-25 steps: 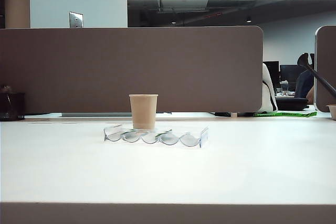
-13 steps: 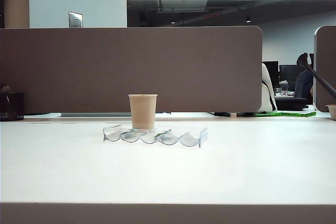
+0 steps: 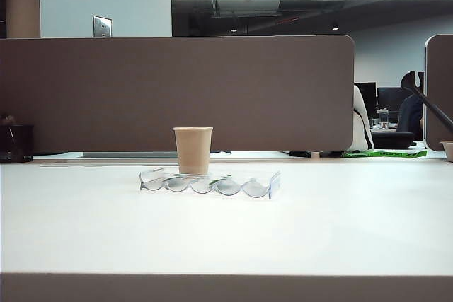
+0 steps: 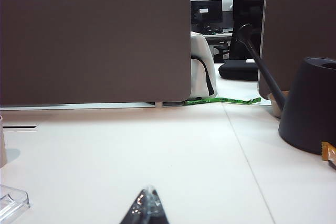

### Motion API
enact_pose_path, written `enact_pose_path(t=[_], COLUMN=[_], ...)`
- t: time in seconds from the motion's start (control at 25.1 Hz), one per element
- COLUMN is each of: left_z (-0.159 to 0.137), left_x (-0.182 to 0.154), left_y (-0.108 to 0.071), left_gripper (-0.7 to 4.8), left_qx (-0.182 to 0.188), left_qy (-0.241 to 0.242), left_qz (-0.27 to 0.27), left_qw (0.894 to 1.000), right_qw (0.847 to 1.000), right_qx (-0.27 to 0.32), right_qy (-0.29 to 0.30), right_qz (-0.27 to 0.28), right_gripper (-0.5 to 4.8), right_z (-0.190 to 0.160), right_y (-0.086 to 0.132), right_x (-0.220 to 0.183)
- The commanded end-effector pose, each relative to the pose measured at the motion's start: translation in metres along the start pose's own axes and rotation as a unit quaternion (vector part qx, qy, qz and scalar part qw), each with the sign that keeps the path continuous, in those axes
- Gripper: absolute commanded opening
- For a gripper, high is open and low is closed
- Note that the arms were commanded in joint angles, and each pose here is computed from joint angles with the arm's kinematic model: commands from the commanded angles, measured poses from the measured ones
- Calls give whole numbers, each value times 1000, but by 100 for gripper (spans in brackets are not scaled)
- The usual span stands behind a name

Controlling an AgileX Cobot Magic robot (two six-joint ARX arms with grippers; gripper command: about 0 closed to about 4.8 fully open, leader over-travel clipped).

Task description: Pick up the chip with the greater value and put it into the paper cup.

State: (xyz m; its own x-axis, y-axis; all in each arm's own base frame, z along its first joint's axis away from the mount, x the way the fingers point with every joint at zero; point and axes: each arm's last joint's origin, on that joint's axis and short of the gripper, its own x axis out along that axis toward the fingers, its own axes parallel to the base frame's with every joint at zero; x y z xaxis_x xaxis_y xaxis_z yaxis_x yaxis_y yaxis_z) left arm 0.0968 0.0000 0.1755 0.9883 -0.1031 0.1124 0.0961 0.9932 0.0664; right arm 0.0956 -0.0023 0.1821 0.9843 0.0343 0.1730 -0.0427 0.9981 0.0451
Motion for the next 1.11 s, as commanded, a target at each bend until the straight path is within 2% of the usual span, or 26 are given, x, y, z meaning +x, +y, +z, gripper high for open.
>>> enact_pose_path(t=[0.04, 0.2, 0.56, 0.88, 1.11], left_z=[3, 3, 3, 3, 3], left_x=[0, 0, 0, 0, 0], left_y=[1, 1, 4, 4, 4], left_gripper=[-5, -5, -5, -5, -5], left_qx=[-1, -1, -2, -1, -2], left_qy=[-10, -10, -10, -9, -9], left_qz=[4, 5, 66, 67, 66], left_qw=[1000, 1000, 998, 998, 998], right_qw=[1000, 1000, 999, 998, 1000], right_qx=[-7, -21, -31, -30, -30], right_qy=[-1, 5, 4, 5, 7], right_qz=[2, 4, -21, -46, -1], right_gripper=[-1, -1, -1, -1, -1], right_z=[0, -1, -1, -2, -2], right_y=[0, 0, -1, -3, 0], right_x=[0, 0, 0, 0, 0])
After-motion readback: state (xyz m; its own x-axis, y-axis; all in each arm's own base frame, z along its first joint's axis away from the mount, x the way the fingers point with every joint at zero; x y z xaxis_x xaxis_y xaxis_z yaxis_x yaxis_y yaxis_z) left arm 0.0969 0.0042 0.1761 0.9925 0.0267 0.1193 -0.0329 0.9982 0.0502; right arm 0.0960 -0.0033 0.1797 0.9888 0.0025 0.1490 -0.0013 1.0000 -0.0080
